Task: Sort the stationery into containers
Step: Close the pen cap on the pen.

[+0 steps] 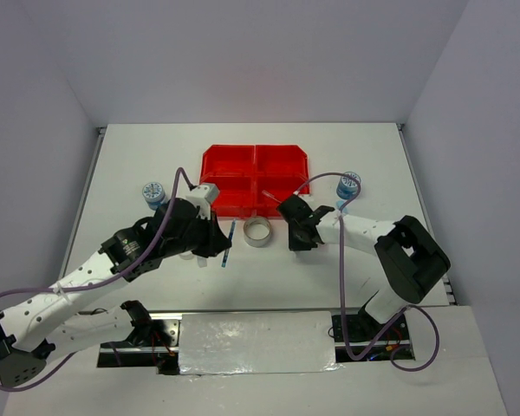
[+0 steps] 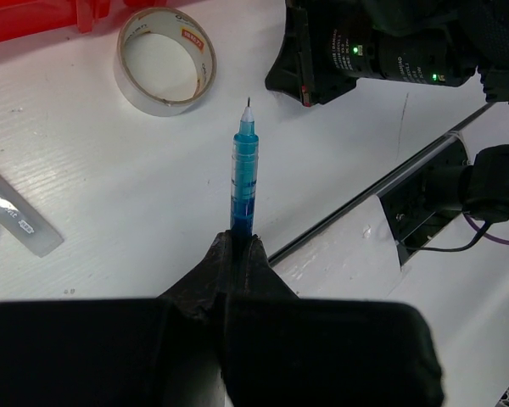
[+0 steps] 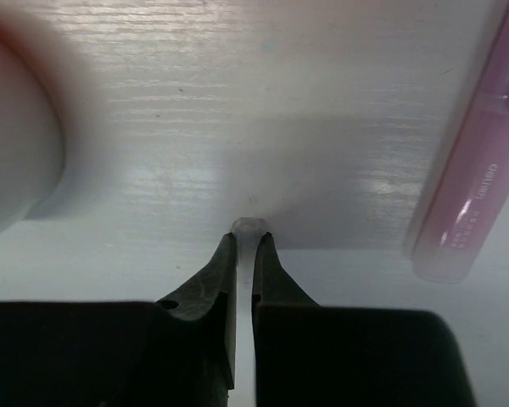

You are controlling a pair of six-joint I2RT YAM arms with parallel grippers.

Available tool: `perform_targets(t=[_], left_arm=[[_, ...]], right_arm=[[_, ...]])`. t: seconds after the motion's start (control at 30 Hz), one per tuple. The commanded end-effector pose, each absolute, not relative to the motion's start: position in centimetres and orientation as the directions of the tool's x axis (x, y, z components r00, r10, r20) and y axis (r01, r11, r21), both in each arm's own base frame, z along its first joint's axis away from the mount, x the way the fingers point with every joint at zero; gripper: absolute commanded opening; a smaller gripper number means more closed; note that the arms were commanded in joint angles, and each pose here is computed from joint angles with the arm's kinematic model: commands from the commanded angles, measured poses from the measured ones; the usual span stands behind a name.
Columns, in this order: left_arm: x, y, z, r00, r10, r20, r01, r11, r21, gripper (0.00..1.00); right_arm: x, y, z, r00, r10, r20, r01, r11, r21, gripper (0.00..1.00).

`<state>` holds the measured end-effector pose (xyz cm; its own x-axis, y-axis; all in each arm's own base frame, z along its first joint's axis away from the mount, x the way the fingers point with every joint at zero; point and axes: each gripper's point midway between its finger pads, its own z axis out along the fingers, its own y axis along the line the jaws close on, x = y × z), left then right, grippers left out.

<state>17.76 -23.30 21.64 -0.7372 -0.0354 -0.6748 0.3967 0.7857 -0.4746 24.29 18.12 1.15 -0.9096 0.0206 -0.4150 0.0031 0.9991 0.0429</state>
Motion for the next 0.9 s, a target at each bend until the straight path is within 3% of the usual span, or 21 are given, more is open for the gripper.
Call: perform_targets(t=[0.0, 0.2, 0.4, 0.6, 0.87], left_arm=[[17.9, -23.5, 24.5, -0.687, -0.057, -0.725, 0.448, 0.752, -0.484, 0.00], [17.6, -24.0, 25.0, -0.683, -0.083, -0.725, 0.463, 0.719, -0.518, 0.00], [16.5, -25.8, 25.4, -0.700, -0.121, -0.704, 0.507, 0.611, -0.608, 0.00], [15.4, -28.1, 26.9, -0.698, -0.156, -0.699, 0.580, 0.449, -0.679, 0.00], [15.4, -30.4, 29.4, -0.682, -0.160, -0.714, 0.645, 0.329, -0.690, 0.00]], right_arm=[[23.2, 20.7, 0.6, -0.932, 0.063, -0.356, 0.006, 0.987, 0.159, 0.00], [26.1, 21.4, 6.6, -0.867, 0.166, -0.470, 0.049, 0.967, 0.252, 0.00], [28.2, 20.8, 17.6, -0.674, 0.405, -0.618, 0.107, 0.881, 0.461, 0.00], [27.1, 21.0, 28.4, -0.458, 0.714, -0.529, 0.067, 0.621, 0.781, 0.00], [24.7, 24.1, 34.0, -0.485, 0.715, -0.504, -0.184, 0.480, 0.858, 0.00]])
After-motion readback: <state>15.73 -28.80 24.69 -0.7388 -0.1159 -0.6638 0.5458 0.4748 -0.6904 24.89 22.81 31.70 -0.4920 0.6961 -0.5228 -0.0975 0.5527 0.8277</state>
